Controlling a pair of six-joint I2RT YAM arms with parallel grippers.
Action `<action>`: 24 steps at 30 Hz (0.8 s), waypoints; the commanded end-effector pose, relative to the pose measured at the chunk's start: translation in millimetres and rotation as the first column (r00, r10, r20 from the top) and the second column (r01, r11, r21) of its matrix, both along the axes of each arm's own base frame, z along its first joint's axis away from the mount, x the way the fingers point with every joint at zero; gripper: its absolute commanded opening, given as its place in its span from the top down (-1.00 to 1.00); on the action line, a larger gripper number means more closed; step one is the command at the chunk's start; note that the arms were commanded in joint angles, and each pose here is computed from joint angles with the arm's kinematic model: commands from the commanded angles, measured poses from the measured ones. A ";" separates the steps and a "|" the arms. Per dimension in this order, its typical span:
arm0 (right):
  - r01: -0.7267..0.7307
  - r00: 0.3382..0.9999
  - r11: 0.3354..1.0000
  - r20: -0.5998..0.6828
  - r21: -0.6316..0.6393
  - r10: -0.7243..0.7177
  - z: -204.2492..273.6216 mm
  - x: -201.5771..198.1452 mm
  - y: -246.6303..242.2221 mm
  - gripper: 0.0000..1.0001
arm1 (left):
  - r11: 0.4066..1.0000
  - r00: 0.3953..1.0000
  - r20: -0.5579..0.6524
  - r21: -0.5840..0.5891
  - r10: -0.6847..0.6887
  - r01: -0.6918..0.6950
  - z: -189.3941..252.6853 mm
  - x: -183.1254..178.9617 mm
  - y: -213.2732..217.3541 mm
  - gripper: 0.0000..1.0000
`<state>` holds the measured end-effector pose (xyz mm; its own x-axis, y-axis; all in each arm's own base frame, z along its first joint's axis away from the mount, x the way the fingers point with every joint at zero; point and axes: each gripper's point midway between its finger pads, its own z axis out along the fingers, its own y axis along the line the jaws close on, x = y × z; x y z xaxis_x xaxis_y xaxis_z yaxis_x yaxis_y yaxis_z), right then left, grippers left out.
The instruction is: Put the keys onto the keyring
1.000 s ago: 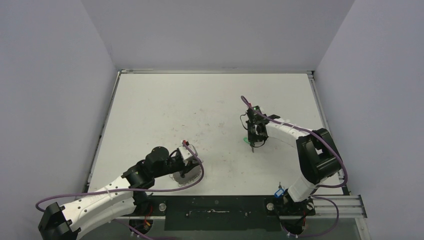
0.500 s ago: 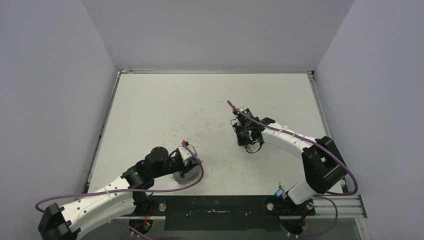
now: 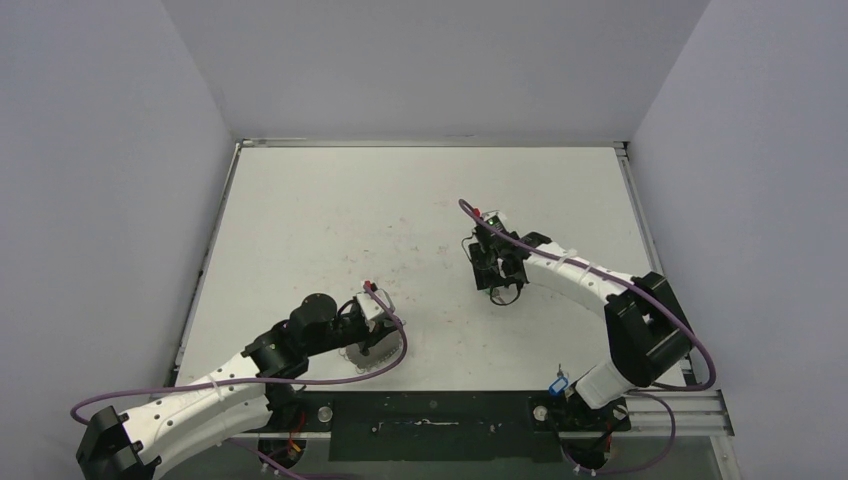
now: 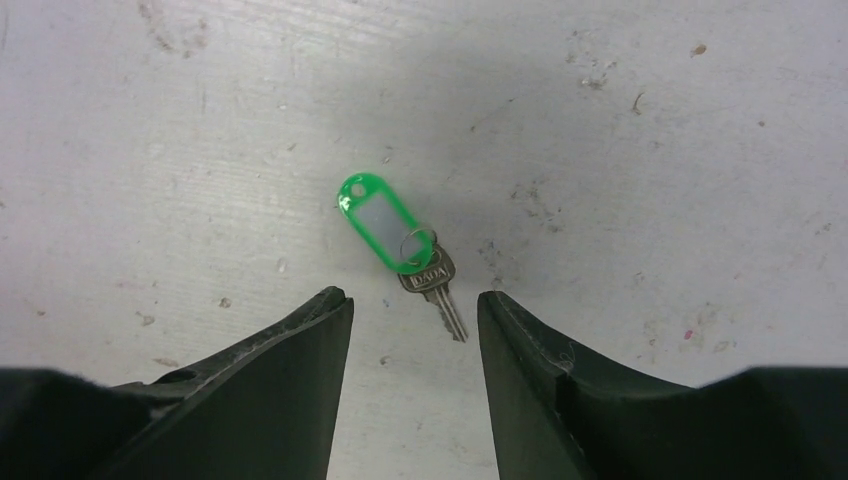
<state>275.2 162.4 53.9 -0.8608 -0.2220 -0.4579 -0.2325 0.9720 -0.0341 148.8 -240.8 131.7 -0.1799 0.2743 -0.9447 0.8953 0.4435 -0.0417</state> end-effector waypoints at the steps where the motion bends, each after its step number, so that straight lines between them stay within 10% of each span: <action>1: 0.062 0.997 0.996 0.041 -0.061 -0.059 3.0 17.1 -4.7 0.04 | 0.999 0.999 0.032 -0.030 0.011 -0.010 10.3 4.4 -1.3 1.00; 12: 0.063 0.998 0.995 -0.008 -0.081 -0.064 -23.1 21.3 3.3 0.14 | 0.999 0.999 0.029 -0.031 0.019 -0.018 9.4 3.7 1.3 1.00; 24: 0.051 0.999 0.992 0.009 -0.118 -0.050 -16.6 19.9 -1.1 1.00 | 0.999 0.999 0.031 -0.032 0.023 -0.022 8.6 3.9 1.9 1.00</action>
<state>283.4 156.7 16.8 -0.8991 -0.2217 -0.3776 -0.1853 0.9740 -0.1307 149.7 -237.9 133.0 -0.1733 0.2660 -0.9483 0.8894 0.4559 -0.0346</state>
